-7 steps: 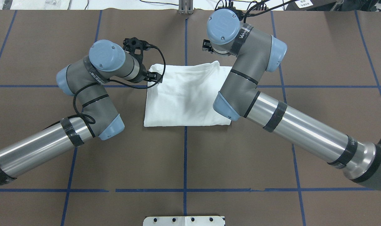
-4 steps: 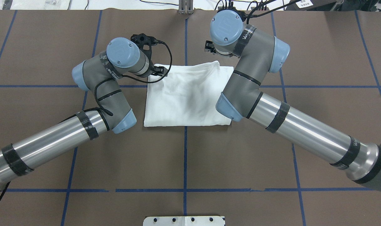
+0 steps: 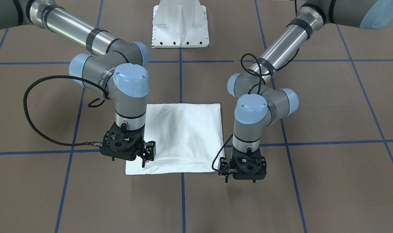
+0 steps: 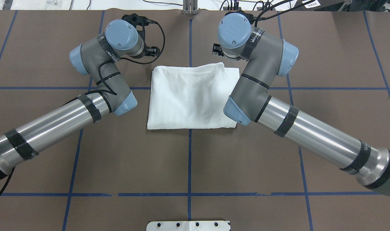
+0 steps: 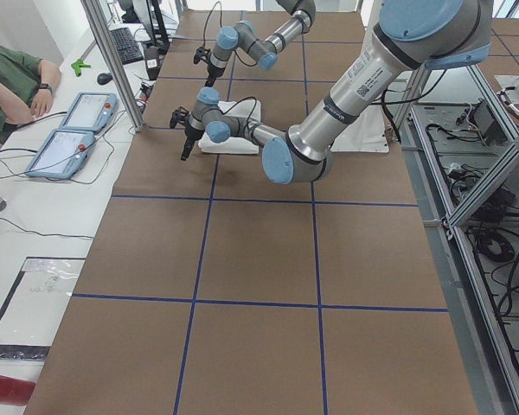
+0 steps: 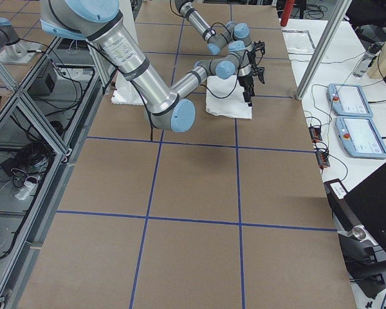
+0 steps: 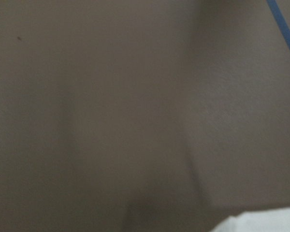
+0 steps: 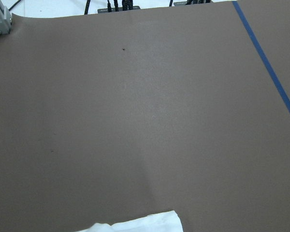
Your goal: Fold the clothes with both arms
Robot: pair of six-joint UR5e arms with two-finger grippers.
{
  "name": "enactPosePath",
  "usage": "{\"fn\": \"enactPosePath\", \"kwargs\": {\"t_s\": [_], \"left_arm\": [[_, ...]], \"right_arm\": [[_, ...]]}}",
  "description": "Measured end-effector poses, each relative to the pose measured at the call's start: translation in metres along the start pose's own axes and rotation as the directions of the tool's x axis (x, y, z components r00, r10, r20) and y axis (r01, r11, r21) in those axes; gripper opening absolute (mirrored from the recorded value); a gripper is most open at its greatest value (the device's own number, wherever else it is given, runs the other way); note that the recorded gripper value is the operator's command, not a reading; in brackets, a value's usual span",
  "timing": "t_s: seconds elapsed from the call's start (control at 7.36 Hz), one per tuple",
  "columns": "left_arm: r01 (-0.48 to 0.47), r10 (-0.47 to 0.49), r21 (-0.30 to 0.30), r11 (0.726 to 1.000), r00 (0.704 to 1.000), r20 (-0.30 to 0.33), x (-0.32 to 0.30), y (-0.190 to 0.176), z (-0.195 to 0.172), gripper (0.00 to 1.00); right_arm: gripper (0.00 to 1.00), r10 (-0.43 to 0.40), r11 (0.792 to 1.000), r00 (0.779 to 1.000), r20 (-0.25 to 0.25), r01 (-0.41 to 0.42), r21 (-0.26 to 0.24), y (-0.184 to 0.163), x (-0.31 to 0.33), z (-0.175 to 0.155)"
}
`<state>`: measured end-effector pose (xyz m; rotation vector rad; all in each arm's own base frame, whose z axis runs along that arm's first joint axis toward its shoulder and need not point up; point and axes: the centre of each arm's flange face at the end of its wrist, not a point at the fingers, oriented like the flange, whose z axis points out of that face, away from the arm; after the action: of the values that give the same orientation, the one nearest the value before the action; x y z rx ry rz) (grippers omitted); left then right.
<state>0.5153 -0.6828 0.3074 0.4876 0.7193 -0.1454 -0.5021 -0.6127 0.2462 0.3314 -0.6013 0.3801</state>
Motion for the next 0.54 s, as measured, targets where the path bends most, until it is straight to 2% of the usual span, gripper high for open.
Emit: {"fn": "enactPosePath", "kwargs": {"t_s": [0.27,0.54], "left_arm": [[0.006,-0.006,0.022,1.000,1.000,-0.007,-0.011,-0.022,-0.012,1.00],[-0.037,0.035,-0.024,0.999,0.995,-0.096,-0.008,-0.020,-0.054,1.00]], "right_arm": [[1.00,-0.004,1.000,1.000,0.008,0.004,-0.012,0.001,0.000,-0.003],[1.00,-0.048,0.995,0.998,0.051,0.052,-0.081,-0.010,0.012,-0.016]]}}
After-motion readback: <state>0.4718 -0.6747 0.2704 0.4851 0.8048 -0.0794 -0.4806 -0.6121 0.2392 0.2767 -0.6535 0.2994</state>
